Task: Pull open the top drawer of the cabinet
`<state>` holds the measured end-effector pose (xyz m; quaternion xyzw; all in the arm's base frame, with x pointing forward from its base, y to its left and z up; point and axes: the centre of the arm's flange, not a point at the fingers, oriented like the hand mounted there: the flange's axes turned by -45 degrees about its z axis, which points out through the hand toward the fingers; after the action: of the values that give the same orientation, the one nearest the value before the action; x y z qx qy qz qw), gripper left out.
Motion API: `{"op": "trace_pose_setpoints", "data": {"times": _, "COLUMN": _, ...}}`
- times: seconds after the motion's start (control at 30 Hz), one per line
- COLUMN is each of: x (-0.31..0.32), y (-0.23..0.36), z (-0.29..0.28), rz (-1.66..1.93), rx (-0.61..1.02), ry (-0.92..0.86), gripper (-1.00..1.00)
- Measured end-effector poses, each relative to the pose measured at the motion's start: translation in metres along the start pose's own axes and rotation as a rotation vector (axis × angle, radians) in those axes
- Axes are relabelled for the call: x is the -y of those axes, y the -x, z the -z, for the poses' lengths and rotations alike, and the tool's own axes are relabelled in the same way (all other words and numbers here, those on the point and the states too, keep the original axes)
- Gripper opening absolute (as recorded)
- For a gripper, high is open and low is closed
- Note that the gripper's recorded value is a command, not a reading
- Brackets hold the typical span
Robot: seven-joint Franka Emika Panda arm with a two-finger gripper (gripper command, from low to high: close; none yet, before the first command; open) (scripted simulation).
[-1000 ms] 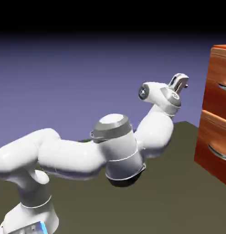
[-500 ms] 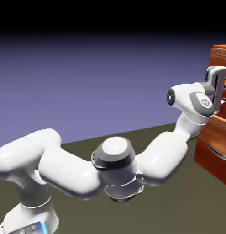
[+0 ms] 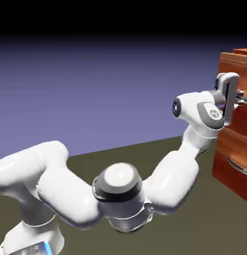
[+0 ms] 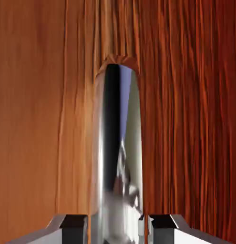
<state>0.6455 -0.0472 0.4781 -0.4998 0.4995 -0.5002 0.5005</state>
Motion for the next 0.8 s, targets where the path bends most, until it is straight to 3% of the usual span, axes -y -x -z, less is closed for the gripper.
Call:
{"op": "trace_pose_setpoints", "data": {"times": 0.6, "x": 0.0, "y": 0.0, "z": 0.185, "rz": 0.0, "rx": 0.0, "ry": -0.001, "gripper": -1.0}}
{"op": "trace_pose_setpoints", "data": {"times": 0.63, "x": 0.0, "y": 0.0, "z": 0.193, "rz": 0.0, "rx": 0.0, "ry": -0.001, "gripper": 1.0}}
{"op": "trace_pose_setpoints", "data": {"times": 0.8, "x": 0.001, "y": -0.001, "z": 0.229, "rz": -0.001, "rx": 0.0, "ry": 0.0, "gripper": 1.0}}
